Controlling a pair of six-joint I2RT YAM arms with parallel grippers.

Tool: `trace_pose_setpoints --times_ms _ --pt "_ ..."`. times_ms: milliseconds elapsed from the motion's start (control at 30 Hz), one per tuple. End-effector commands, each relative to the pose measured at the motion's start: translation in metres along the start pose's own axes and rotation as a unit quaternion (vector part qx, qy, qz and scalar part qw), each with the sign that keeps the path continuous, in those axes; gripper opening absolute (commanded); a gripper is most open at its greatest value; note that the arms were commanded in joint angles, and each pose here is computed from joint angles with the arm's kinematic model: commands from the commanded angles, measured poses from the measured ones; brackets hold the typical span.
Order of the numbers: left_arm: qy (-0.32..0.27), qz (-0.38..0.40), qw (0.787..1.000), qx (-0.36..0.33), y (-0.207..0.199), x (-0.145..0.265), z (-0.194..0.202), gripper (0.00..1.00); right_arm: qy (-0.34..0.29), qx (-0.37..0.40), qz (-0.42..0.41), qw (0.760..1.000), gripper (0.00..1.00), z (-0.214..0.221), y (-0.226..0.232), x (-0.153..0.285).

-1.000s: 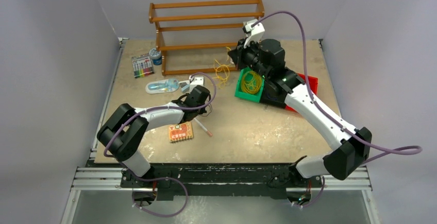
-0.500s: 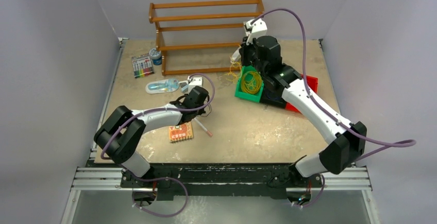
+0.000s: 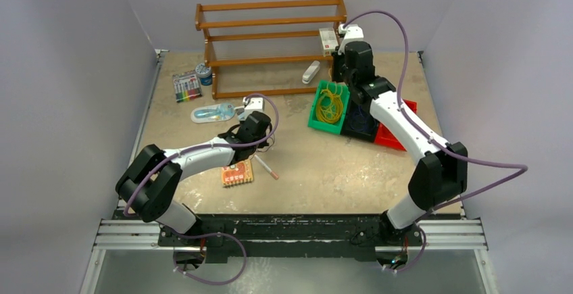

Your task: Untangle the cables

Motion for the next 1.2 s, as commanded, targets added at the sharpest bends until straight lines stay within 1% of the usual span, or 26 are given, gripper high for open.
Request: trace_pose_setpoints --times_ms 0,133,300,600,767,967,1167 --pt "-0.031 0.001 0.999 0.01 0.0 0.006 -0.016 0.0 -0.02 -0.009 0.002 1.0 0.0 -0.009 0.0 -0.009" --pt "-0.03 0.0 1.0 0.008 0.0 0.007 -0.017 0.0 -0.001 -0.007 0.015 1.0 0.0 0.003 -0.007 -0.024" --pt "-0.031 -0.003 1.0 0.006 0.001 0.006 -0.018 0.0 0.009 -0.007 0.02 1.0 0.0 0.007 -0.011 -0.031" --pt "-0.026 0.001 1.0 0.003 -0.002 0.002 -0.018 0.0 -0.01 -0.019 0.043 0.999 0.0 -0.002 -0.023 -0.022" --pt "-0.026 0.001 1.0 0.003 -0.003 0.002 -0.019 0.0 -0.003 -0.014 0.054 0.998 0.0 0.003 -0.028 -0.026" --pt "-0.026 0.0 1.0 0.002 -0.003 0.001 -0.02 0.0 0.01 -0.009 0.061 0.998 0.0 0.014 -0.031 -0.032" --pt "-0.021 0.004 1.0 0.0 -0.005 0.0 -0.019 0.0 0.048 -0.003 0.058 0.997 0.0 0.041 -0.035 -0.045"
Point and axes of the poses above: each gripper's point midway between its finger pads, its own x axis back along the fingers, its own y axis along the line the jaws close on, z = x × y, the point moved 8 cm from there along x, back along the fingers, and after that the axes turned 14 degrees about -x, right-handed, at the moved point
